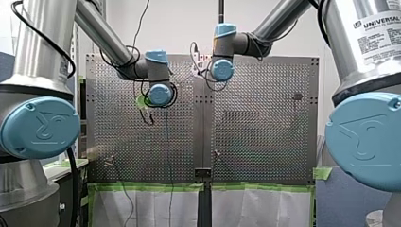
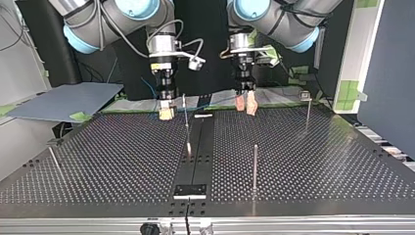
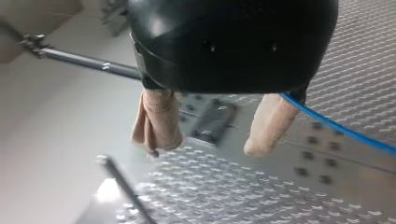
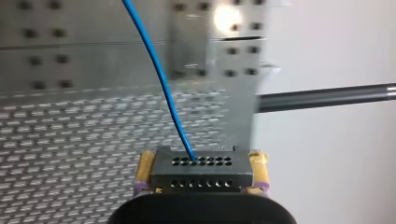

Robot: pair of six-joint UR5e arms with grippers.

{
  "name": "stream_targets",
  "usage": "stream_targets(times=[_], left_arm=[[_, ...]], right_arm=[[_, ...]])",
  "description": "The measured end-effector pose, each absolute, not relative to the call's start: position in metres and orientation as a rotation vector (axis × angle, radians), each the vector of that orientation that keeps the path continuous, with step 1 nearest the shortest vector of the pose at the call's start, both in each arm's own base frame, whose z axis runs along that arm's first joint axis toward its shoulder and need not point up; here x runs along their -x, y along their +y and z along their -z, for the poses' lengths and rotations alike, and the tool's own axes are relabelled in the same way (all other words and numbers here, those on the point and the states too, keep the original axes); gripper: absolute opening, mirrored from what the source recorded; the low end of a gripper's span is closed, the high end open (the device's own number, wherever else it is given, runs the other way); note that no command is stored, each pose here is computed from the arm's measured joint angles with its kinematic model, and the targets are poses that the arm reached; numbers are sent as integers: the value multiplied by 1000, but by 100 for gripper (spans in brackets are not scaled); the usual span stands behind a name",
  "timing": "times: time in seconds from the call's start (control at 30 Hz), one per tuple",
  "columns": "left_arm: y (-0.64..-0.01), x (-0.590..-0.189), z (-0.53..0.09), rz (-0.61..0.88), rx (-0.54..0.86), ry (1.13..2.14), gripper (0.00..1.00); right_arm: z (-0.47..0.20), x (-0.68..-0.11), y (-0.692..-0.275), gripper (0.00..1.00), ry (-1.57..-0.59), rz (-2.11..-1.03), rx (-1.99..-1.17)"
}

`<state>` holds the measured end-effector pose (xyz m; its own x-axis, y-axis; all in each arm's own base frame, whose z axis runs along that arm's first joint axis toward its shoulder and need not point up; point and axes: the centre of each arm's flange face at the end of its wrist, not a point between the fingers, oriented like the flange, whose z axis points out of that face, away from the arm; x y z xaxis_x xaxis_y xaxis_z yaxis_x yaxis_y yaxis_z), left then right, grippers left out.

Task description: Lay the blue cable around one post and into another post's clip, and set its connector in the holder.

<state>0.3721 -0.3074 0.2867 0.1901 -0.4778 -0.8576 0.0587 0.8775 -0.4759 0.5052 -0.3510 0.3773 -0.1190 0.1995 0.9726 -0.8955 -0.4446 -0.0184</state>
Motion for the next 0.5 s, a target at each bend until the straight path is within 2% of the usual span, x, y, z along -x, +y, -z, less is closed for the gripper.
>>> stream_targets(times=[0.5], left_arm=[[-287, -383, -402, 391, 471, 1186, 100]], right_arm=[[-505, -489, -331, 0, -756, -1738, -1210]])
